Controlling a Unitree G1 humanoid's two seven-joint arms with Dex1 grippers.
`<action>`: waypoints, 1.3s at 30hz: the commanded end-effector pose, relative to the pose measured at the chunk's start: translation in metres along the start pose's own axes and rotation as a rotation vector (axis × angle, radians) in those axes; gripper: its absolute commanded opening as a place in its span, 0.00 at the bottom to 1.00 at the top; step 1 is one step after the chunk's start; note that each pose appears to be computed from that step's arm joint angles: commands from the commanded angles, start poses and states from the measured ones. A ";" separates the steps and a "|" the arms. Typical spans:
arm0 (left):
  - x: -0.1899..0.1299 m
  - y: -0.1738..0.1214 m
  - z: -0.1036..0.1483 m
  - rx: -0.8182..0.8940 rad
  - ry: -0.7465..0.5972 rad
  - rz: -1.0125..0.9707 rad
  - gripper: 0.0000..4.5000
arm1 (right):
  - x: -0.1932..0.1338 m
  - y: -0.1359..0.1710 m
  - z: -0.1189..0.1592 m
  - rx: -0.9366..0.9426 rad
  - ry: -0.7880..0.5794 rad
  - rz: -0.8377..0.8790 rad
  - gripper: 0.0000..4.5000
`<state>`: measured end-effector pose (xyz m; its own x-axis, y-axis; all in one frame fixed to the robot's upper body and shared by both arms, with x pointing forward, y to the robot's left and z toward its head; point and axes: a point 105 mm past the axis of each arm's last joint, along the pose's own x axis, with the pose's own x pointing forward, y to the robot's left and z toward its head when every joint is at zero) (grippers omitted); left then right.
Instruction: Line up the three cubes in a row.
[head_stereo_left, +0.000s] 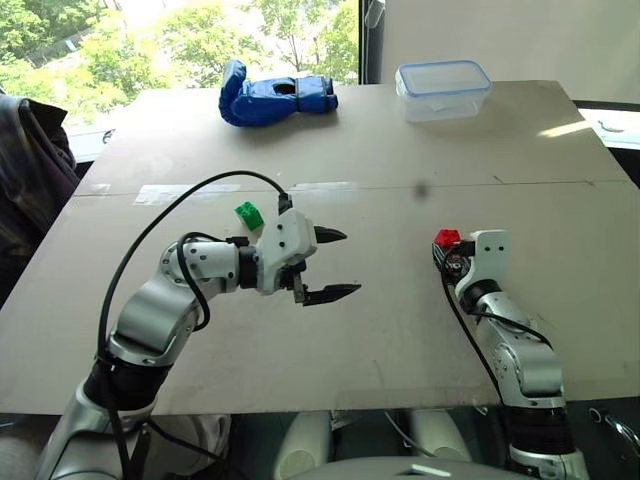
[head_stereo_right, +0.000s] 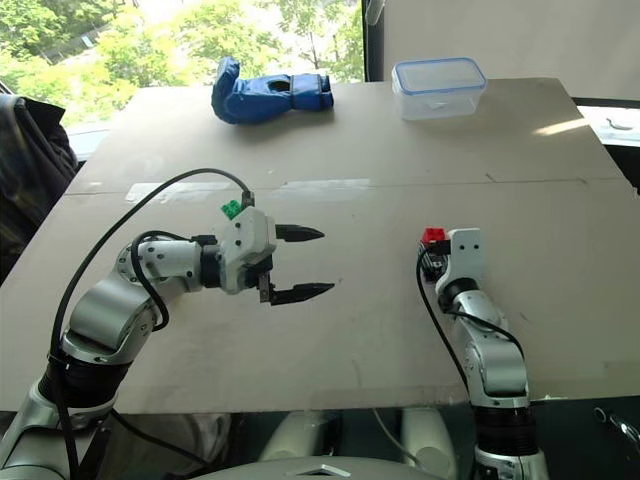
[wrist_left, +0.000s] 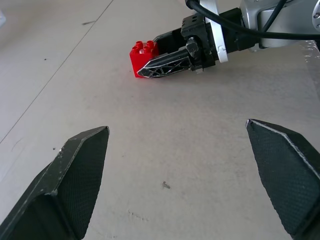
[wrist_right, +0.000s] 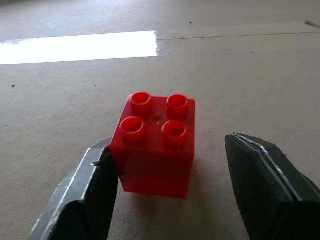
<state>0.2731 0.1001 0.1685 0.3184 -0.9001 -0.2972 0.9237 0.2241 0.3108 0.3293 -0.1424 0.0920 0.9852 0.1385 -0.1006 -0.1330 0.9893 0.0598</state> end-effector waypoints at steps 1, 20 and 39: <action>-0.006 0.003 0.005 0.029 0.001 0.020 1.00 | -0.001 0.004 0.009 0.004 -0.034 0.011 0.99; -0.057 0.051 -0.043 -0.204 -0.029 0.834 1.00 | -0.049 0.014 0.075 -0.265 -0.234 0.641 0.99; -0.046 0.109 -0.089 -0.383 0.140 1.533 1.00 | -0.075 0.042 0.090 -0.249 -0.280 0.988 0.99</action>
<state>0.3752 0.2012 0.1237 0.9556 0.2870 -0.0670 -0.2752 0.9502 0.1461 0.2634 -0.1182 0.1809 0.4293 0.8992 0.0853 -0.8822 0.4376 -0.1736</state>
